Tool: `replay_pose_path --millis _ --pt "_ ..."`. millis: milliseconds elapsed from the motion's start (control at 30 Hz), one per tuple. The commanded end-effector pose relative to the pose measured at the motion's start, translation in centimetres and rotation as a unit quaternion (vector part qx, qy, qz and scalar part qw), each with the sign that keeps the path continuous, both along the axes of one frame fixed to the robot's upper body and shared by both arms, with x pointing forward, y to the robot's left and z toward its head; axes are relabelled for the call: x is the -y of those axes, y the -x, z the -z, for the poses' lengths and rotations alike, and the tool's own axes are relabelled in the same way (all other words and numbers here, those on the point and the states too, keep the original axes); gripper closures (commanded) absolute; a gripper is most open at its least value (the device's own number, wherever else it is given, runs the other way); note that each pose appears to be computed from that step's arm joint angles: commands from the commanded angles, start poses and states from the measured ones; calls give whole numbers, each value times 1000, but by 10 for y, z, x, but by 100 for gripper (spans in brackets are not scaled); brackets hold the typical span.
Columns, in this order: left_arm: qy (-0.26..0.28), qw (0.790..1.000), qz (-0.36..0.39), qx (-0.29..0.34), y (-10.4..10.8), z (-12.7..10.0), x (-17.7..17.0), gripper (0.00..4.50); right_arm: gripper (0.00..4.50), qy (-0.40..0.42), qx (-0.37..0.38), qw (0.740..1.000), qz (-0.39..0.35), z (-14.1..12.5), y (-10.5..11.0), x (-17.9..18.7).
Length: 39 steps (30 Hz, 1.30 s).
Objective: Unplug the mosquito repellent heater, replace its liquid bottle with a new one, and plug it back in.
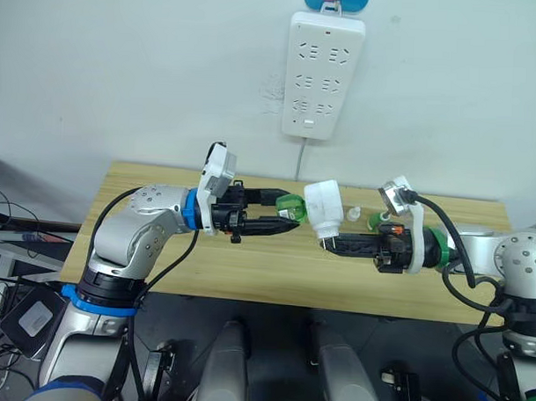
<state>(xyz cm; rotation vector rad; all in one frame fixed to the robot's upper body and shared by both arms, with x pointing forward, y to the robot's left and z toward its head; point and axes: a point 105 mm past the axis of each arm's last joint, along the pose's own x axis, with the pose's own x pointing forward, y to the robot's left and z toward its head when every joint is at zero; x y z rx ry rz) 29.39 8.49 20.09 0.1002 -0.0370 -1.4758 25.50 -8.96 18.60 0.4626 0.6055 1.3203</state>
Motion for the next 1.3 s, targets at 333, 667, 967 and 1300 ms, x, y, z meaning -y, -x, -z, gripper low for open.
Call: replay_pose_path --millis 333,667,967,1300 --pt "-50 999 12 -14 4 28 4 223 445 -13 26 1000 -10 -25 13 -8" --pt "-97 986 83 -110 24 54 -19 223 284 272 535 794 -97 24 -24 60" --pt "-142 947 161 -241 43 69 -24 223 2 129 780 549 -272 15 -14 24" --pt "-168 912 199 -317 41 67 -9 223 2 62 831 444 -329 5 -11 -6"
